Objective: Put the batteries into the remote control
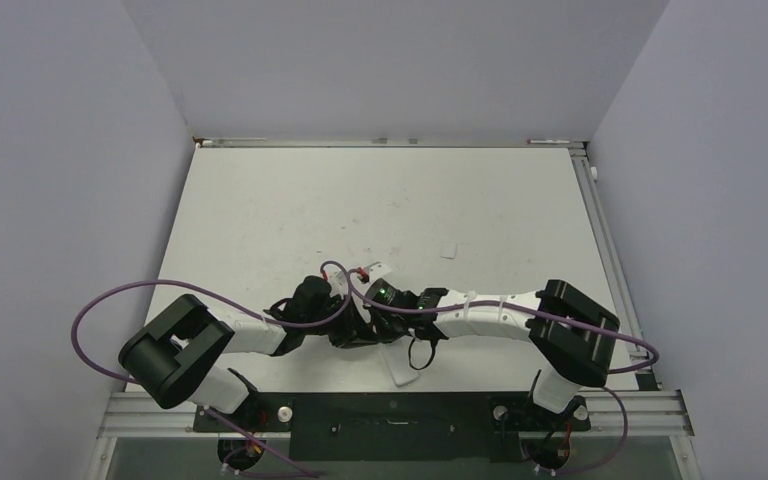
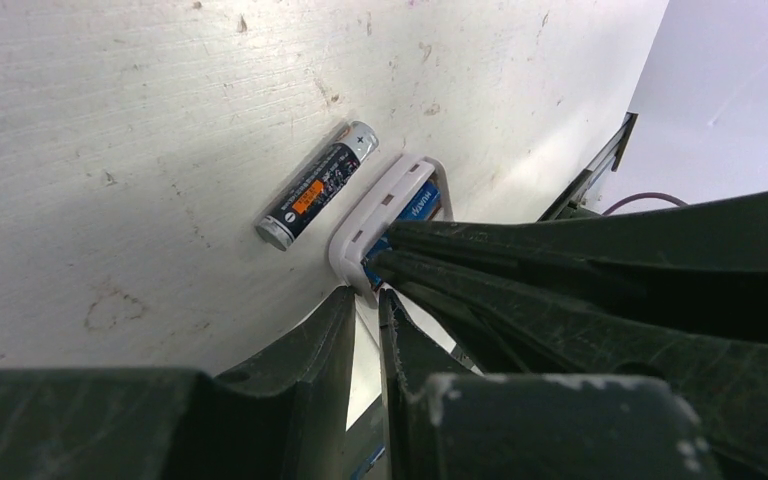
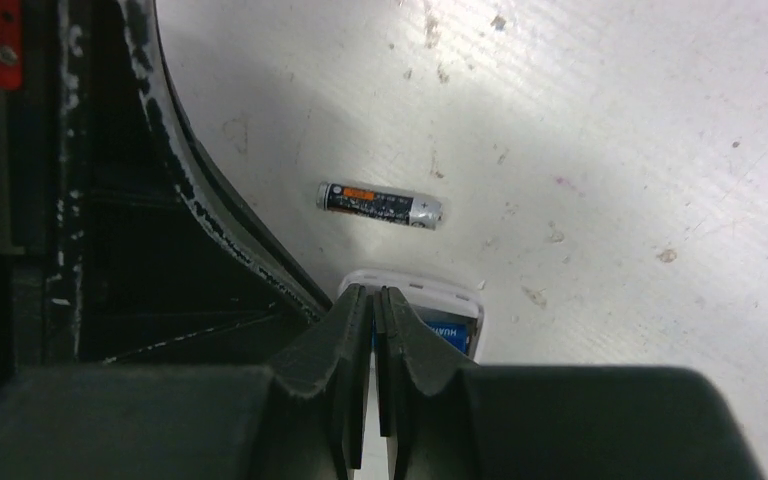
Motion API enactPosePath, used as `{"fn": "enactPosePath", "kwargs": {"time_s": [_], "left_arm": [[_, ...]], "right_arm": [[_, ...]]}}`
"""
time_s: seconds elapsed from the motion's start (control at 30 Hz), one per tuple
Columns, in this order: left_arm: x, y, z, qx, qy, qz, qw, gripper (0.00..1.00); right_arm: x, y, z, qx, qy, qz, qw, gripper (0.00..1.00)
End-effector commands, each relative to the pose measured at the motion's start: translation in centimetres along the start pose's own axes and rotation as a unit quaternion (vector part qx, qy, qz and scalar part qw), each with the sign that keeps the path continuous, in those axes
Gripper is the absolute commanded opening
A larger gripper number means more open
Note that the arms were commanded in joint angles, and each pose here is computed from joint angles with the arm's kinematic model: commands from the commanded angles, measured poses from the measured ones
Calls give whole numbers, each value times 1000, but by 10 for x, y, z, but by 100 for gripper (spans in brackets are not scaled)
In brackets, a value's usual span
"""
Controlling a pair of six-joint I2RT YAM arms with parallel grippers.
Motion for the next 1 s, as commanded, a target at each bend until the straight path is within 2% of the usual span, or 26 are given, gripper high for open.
{"fn": "enactPosePath", "kwargs": {"time_s": [0.0, 0.27, 0.5, 0.77, 0.97], "left_arm": [[-12, -19, 2, 39, -24, 29, 999, 12], [-13, -20, 1, 39, -24, 29, 999, 12], [-13, -20, -2, 30, -27, 31, 999, 13], [-14, -22, -6, -1, -25, 43, 999, 19], [-13, -26, -19, -23, -35, 53, 998, 35]], "right_arm": [[25, -9, 5, 40, 55, -20, 997, 9], [6, -4, -8, 43, 12, -8, 999, 9], [-11, -6, -27, 60, -25, -4, 998, 16], [-15, -14, -49, 72, -46, -6, 996, 34], [1, -12, -58, 14, -33, 11, 999, 50]]}}
Point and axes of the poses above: each gripper's point midway between its finger pads, its own z axis out along the fingers, its own y axis along the line the jaws close on, x = y × z, the point moved 9 cm from there along -z, back along the fingers, and after that the axes turned 2 degrees about -z, right-handed, at the moved point
